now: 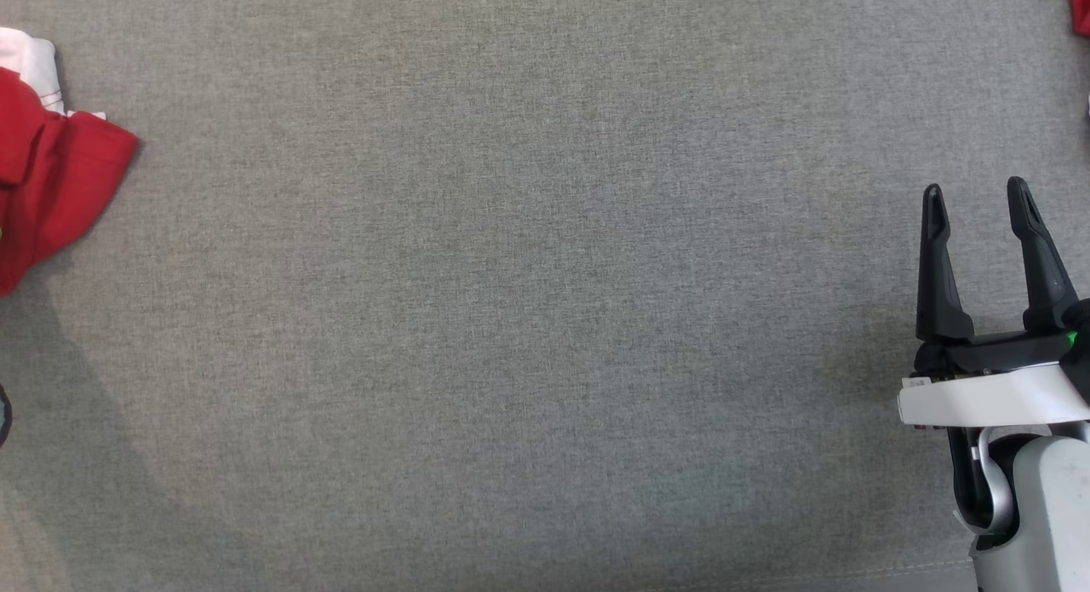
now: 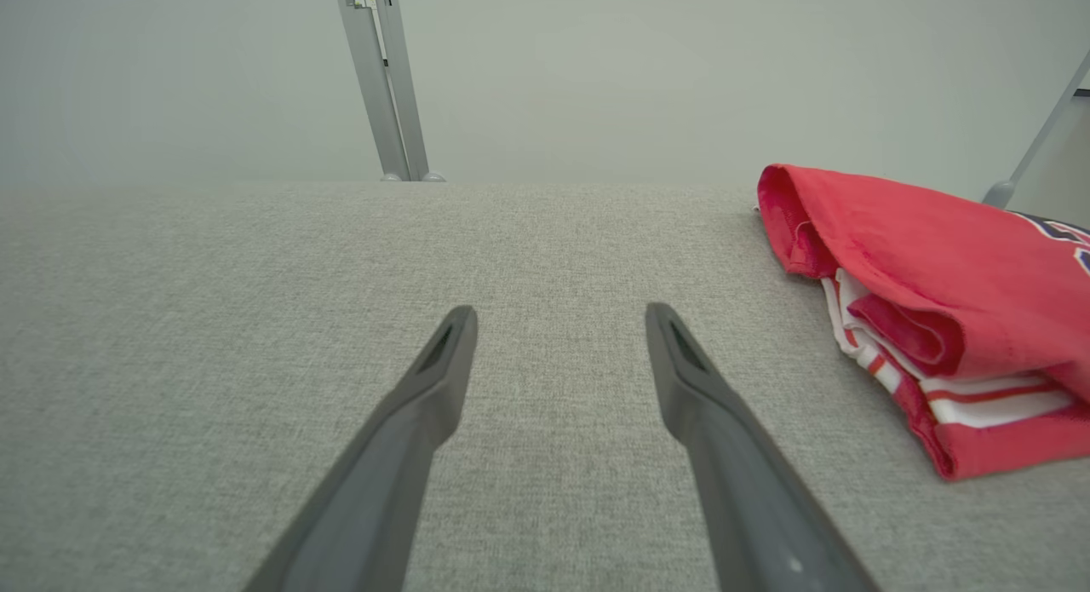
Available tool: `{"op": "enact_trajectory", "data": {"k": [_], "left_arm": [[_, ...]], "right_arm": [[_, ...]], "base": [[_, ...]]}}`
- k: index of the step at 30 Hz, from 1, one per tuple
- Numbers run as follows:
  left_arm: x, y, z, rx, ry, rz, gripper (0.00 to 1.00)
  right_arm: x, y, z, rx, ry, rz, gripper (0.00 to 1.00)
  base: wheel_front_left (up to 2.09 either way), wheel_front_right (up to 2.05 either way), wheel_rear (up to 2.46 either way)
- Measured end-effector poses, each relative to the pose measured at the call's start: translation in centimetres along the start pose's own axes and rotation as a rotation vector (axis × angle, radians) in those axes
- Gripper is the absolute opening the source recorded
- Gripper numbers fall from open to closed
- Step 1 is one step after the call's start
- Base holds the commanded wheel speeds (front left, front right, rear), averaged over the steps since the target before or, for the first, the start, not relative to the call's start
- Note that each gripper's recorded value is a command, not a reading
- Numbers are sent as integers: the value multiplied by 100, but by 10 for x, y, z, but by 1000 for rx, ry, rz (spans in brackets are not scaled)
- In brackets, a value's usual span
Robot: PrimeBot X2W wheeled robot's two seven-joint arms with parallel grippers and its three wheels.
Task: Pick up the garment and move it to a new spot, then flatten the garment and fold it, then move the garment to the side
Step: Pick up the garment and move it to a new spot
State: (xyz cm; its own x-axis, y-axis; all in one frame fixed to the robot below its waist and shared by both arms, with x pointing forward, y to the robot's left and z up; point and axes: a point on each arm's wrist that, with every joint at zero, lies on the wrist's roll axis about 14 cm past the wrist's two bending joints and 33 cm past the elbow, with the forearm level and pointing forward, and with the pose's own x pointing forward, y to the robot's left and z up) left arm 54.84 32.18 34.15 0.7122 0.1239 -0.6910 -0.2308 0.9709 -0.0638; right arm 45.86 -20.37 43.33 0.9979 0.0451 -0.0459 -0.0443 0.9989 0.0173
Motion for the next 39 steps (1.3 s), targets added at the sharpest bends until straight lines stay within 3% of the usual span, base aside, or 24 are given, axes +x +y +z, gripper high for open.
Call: {"op": "enact_trajectory", "data": {"k": [1,3,12,23,33,39], "left_arm": [[0,0,-2,-1,7,1,54],[0,1,-3,-4,11,2,0],[-11,-1,23,33,-121,-6,0],[-67,-33,131,111,-529,-86,0],[-146,-115,218,200,-836,-274,0],[-202,-195,256,231,-989,-457,0]], "right_arm": [[0,0,0,0,-1,0,100],[0,0,1,0,-3,-1,100],[-3,1,10,9,-23,-4,100],[-14,4,35,34,-74,-3,100],[-41,-8,59,50,-125,-52,100],[-63,-25,70,56,-147,-115,100]], "base": [[0,0,0],[0,0,0],[0,0,0],[0,0,0],[0,0,0],[0,0,0]]}}
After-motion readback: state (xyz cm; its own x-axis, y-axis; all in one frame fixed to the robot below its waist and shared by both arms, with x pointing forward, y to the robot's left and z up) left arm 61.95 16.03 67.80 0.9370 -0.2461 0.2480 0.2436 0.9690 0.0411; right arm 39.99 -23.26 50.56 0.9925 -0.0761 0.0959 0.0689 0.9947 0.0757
